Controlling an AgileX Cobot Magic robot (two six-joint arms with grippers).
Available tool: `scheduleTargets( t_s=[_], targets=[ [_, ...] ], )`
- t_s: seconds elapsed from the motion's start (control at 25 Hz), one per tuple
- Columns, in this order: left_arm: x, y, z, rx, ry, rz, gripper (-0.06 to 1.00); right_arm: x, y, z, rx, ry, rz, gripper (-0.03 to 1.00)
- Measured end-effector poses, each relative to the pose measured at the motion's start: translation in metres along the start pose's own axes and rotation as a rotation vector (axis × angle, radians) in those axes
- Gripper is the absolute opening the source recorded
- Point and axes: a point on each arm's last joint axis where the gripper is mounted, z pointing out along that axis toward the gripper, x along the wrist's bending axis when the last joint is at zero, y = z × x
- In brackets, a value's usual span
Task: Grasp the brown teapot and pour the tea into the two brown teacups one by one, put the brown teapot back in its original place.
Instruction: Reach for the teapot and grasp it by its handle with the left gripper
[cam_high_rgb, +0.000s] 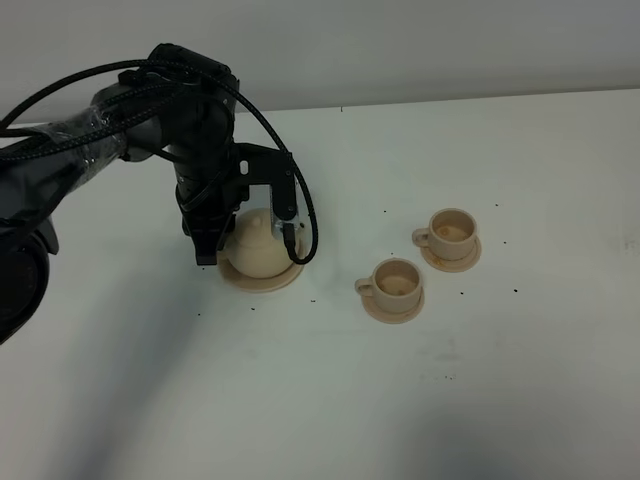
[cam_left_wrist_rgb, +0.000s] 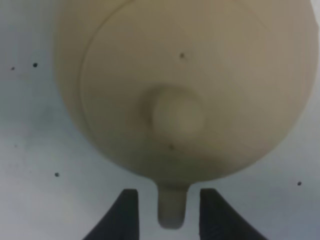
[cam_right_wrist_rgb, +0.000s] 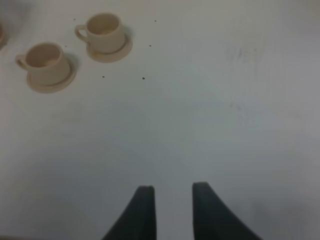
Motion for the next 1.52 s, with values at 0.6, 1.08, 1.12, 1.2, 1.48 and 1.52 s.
scheduleTargets(
  t_s=[0.6, 1.08, 1.12, 1.2, 1.48, 1.52],
  targets=[
    [0.0002, 0.0002, 0.0005, -0.001, 0.001, -0.003, 0.31, 0.0, 0.0, 0.0, 0.0, 0.0, 0.0, 0.22],
    [0.0002, 0.0005, 0.002, 0.001, -0.002, -0.002, 0.31, 0.0, 0.0, 0.0, 0.0, 0.0, 0.0, 0.23],
    [0.0002, 0.0007, 0.003, 0.001, -0.004, -0.002, 0.31, 0.0, 0.0, 0.0, 0.0, 0.0, 0.0, 0.23],
    [-0.0001, 0.0011, 0.0054, 0.005, -0.01, -0.001, 0.31, 0.0, 0.0, 0.0, 0.0, 0.0, 0.0, 0.23],
    [-0.0001, 0.0016, 0.0078, 0.007, -0.015, 0.001, 0.31, 0.0, 0.0, 0.0, 0.0, 0.0, 0.0, 0.23],
    [-0.0001, 0.0016, 0.0078, 0.007, -0.015, 0.001, 0.31, 0.0, 0.0, 0.0, 0.0, 0.0, 0.0, 0.23]
  ],
)
